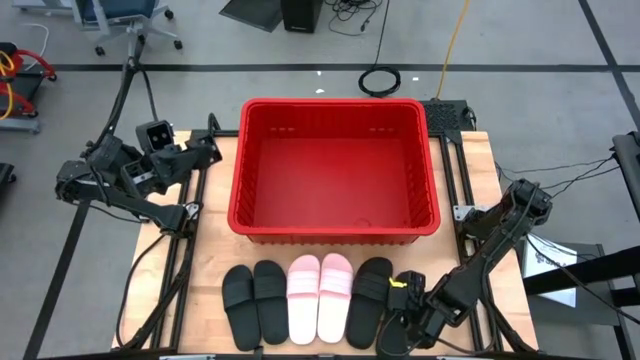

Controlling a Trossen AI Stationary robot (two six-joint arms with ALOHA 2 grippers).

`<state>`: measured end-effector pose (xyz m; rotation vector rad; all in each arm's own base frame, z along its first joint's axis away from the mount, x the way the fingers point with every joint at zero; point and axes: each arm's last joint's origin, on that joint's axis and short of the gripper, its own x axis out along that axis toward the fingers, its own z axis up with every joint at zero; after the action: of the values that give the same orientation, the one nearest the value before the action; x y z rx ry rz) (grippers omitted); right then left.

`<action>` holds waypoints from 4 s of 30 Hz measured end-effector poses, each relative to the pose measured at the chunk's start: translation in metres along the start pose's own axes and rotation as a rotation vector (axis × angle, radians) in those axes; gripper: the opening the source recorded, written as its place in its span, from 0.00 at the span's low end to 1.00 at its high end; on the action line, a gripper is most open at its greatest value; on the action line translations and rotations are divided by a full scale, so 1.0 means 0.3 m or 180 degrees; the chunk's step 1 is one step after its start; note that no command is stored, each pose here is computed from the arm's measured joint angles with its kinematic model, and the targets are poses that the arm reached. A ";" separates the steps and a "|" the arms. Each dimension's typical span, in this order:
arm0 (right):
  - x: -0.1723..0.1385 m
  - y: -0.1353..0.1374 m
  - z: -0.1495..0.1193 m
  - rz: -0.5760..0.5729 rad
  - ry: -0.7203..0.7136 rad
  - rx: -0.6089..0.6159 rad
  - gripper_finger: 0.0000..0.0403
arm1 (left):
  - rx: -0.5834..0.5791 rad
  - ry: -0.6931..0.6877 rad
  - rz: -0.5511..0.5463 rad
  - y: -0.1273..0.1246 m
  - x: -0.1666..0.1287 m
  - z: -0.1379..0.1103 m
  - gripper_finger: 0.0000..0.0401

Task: Pick and place slides into bin
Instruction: Put the black slide into the red bin

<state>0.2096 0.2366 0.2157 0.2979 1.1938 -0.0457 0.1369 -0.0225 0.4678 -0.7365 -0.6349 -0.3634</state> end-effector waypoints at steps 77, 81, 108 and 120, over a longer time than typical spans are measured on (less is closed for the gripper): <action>-0.139 -0.143 0.380 0.0860 -0.1549 0.0154 0.32 | 0.1828 0.6582 0.3477 -0.106 -0.129 -1.195 0.37; -0.139 -0.140 0.378 0.0867 -0.1548 0.0152 0.32 | 0.2056 0.6495 0.3495 -0.085 -0.133 -1.218 0.37; -0.144 -0.097 0.337 0.0976 -0.1481 0.0122 0.32 | 0.2319 0.6755 0.4207 0.188 -0.290 -1.272 0.37; -0.144 -0.096 0.338 0.1013 -0.1467 0.0220 0.32 | 0.2370 0.6824 0.4395 0.223 -0.303 -1.256 0.23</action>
<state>0.2801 0.1781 0.2834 0.5053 0.6792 0.1171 0.2551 -0.2382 0.1607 0.3086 1.6897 0.4656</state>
